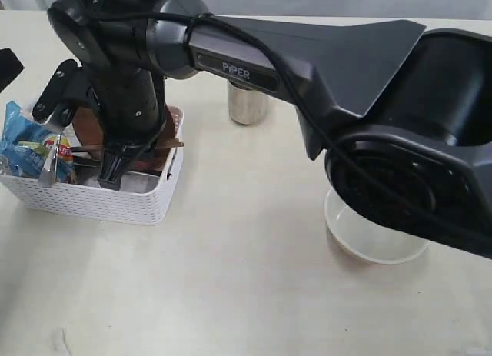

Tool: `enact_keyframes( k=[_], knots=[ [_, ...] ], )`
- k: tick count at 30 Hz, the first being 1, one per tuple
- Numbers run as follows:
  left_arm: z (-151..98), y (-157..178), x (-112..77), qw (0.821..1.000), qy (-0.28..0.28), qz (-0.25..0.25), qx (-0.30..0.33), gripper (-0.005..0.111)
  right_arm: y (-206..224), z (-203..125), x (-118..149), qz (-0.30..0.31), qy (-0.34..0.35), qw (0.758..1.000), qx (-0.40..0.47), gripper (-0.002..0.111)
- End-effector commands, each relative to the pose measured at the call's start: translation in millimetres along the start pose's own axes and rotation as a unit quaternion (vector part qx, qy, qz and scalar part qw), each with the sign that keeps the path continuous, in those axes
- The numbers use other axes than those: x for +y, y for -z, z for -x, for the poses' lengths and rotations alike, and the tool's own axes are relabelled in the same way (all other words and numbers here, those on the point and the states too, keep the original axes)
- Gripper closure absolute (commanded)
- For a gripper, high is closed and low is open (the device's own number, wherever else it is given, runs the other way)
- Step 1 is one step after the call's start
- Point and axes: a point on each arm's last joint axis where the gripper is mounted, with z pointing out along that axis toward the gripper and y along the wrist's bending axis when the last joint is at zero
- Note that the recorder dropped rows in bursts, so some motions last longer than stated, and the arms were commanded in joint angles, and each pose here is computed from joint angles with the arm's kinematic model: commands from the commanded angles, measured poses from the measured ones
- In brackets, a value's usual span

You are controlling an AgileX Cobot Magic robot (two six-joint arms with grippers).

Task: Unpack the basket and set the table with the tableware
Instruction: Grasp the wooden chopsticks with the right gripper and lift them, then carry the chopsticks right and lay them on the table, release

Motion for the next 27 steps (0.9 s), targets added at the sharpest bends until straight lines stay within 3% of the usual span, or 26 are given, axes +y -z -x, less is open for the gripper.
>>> enact_keyframes(
  k=[1,11,22,27],
  knots=[
    [-0.6,0.3,3.0,1.000,-0.008,0.018,0.006,0.107,10.0,-0.5,-5.5,-0.018,0.001,1.000,-0.008,0.109],
    [-0.7,0.3,3.2,1.000,-0.014,0.019,0.006,0.107,55.9,-4.6,-9.3,-0.035,-0.003,0.999,-0.040,0.109],
    [-0.9,0.3,3.7,1.000,-0.016,0.022,0.007,0.107,100.2,-16.7,-28.9,-0.148,0.001,0.988,-0.042,0.109],
    [-1.3,0.4,4.9,0.999,-0.019,0.028,0.010,0.107,114.2,-26.1,-41.5,-0.168,-0.028,0.984,-0.048,0.109]
  ],
)
